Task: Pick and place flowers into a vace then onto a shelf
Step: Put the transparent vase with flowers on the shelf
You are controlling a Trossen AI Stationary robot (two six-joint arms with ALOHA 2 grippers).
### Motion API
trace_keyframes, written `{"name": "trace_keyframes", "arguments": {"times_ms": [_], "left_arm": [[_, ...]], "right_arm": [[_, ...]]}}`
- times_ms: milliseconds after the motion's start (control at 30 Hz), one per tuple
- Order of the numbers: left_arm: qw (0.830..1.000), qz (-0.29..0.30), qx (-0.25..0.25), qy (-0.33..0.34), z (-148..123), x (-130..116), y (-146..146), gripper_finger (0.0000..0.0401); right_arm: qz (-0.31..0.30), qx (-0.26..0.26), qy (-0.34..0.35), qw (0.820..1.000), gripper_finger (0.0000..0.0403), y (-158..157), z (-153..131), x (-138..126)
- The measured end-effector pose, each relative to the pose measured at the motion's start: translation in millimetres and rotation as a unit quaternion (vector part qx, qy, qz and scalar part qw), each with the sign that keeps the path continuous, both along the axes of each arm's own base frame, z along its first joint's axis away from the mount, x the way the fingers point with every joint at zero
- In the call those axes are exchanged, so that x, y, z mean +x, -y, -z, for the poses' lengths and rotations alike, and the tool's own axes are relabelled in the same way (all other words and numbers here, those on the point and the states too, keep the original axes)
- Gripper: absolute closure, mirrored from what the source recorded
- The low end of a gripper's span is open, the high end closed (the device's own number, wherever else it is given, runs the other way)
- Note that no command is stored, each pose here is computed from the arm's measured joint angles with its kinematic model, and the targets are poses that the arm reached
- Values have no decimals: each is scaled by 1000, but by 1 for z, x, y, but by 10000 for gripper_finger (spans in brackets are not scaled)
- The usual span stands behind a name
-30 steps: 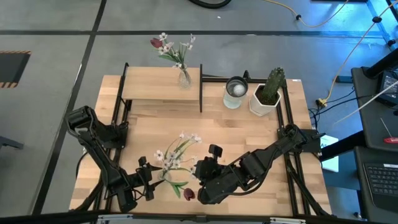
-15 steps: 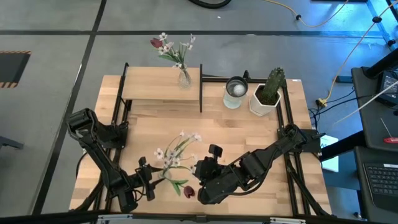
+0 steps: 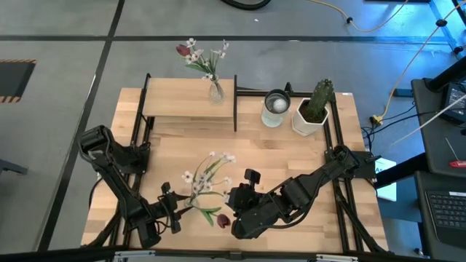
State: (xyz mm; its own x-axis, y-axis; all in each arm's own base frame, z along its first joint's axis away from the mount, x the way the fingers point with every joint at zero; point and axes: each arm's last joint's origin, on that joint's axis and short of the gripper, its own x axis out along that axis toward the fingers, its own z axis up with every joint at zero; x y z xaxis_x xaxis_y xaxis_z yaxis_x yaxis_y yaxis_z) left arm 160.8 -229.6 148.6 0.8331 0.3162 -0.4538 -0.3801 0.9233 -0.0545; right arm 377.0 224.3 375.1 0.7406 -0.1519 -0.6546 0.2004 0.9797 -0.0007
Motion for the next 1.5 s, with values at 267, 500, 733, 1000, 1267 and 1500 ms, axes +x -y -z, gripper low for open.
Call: {"name": "trace_keyframes", "arguments": {"times_ms": [267,500,733,1000,1267,1500], "left_arm": [[1000,2,4,-2,-25,-7,-13,245],[1000,1,9,22,-62,-9,-35,245],[996,-19,18,81,-113,-14,-73,240],[992,-52,38,112,-156,-23,-126,243],[982,-105,81,137,-185,-36,-170,243],[973,-147,110,141,-203,-51,-203,241]], "right_arm": [[-2,2,-2,1000,273,2,-3,-3],[-6,7,-3,1000,273,24,-44,-41],[8,-13,-7,1000,273,51,-74,-84],[30,-20,-22,999,273,66,-50,-106],[-5,50,77,996,273,72,-15,-118],[-17,90,115,989,273,78,1,-129]]}}
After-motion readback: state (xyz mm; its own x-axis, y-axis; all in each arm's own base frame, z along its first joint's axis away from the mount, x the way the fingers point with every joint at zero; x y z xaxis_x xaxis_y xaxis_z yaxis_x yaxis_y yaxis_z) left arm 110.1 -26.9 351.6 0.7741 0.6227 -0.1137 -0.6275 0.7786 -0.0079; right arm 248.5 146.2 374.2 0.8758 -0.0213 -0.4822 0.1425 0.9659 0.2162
